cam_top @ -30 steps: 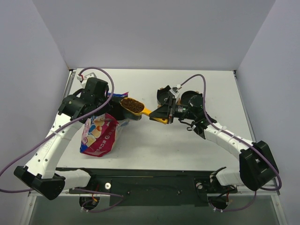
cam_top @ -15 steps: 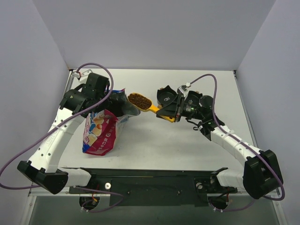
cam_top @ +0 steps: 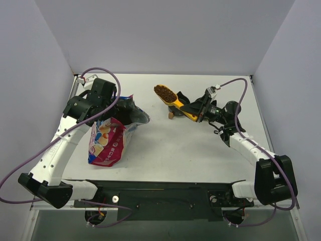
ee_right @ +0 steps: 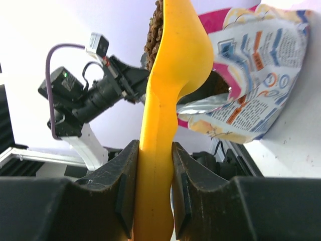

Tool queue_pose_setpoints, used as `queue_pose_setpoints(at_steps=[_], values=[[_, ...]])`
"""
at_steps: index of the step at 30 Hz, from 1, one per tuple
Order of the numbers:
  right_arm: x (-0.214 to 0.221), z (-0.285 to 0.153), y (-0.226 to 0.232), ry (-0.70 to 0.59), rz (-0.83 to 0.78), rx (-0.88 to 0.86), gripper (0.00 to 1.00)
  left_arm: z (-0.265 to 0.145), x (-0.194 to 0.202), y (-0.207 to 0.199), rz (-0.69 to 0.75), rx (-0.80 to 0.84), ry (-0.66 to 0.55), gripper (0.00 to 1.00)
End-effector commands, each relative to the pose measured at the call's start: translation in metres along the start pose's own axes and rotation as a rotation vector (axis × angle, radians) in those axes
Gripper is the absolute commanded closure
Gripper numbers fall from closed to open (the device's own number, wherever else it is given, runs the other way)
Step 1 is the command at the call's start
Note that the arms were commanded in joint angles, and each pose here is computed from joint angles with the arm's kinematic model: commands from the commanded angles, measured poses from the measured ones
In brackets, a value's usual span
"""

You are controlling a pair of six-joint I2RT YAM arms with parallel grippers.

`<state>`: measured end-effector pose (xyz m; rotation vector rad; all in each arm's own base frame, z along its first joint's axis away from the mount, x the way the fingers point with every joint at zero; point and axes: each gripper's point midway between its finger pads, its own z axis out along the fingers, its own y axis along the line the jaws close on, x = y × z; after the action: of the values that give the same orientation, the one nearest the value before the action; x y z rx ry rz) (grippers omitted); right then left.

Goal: Serve the pet food

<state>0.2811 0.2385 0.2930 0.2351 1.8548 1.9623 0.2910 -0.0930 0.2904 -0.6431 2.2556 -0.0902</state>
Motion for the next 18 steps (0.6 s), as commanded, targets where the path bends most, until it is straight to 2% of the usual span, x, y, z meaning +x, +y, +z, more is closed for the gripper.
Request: queue_pose_setpoints(at_steps=[1,9,18], values=[[-0.021,-0.014,0.015,-0.069,-0.102,-0.094,1.0,-0.02,-0.038,-0.015,-0.095,0.095,-0.131,1.0],[-0.054,-0.034,-0.019,-0.19,-0.071,-0.04,1.0,-0.02,-0.037,-0.017,-0.09,0.106,-0.125,1.0],[-0.037,-0.051,-0.088,-0.199,-0.073,0.214,1.0,-0.022,-0.036,-0.014,-0.09,0.115,-0.134,1.0]])
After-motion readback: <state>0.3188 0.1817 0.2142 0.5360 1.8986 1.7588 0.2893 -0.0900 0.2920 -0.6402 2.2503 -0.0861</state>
